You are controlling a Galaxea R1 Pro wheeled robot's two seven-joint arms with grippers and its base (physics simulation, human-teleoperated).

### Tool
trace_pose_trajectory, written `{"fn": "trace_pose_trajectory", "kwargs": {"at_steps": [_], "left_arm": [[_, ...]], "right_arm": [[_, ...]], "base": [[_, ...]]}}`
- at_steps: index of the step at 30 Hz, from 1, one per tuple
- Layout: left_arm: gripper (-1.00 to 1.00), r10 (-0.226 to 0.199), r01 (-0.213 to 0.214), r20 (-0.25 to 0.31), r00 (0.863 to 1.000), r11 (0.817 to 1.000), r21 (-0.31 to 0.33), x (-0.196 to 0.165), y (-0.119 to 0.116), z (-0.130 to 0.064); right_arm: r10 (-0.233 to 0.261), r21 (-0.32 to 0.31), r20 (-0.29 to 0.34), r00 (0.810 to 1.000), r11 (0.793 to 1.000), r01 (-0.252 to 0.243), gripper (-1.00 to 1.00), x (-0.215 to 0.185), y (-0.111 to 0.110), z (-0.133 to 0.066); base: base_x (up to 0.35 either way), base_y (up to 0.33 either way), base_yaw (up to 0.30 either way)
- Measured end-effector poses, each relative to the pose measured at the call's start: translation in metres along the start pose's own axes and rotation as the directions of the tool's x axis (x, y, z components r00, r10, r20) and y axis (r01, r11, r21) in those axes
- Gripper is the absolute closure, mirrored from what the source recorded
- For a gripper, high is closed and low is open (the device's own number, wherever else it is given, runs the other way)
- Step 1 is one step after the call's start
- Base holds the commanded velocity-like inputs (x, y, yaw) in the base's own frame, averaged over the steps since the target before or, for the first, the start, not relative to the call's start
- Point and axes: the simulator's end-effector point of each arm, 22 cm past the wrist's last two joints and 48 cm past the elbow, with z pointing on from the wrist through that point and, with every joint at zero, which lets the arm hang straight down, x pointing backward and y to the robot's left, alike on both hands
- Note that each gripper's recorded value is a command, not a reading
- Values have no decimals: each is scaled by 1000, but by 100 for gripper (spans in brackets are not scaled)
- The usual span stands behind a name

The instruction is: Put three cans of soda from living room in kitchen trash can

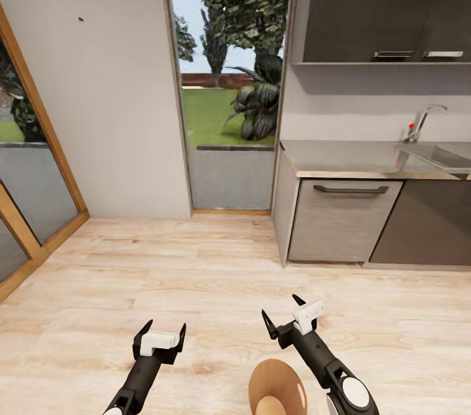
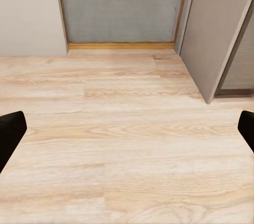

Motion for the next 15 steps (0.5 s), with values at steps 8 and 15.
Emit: {"fn": "trace_pose_trajectory", "kwargs": {"at_steps": [8, 15], "left_arm": [[-100, -1, 1, 0, 1000, 1000, 0, 0, -1, 0], [-100, -1, 1, 1, 1000, 1000, -2, -1, 1, 0]], "right_arm": [[0, 0, 0, 1000, 1000, 0, -100, 0, 0, 0], [4, -3, -8, 1000, 1000, -4, -100, 1, 1, 0]], "base": [[2, -105, 0], [0, -25, 0]]}}
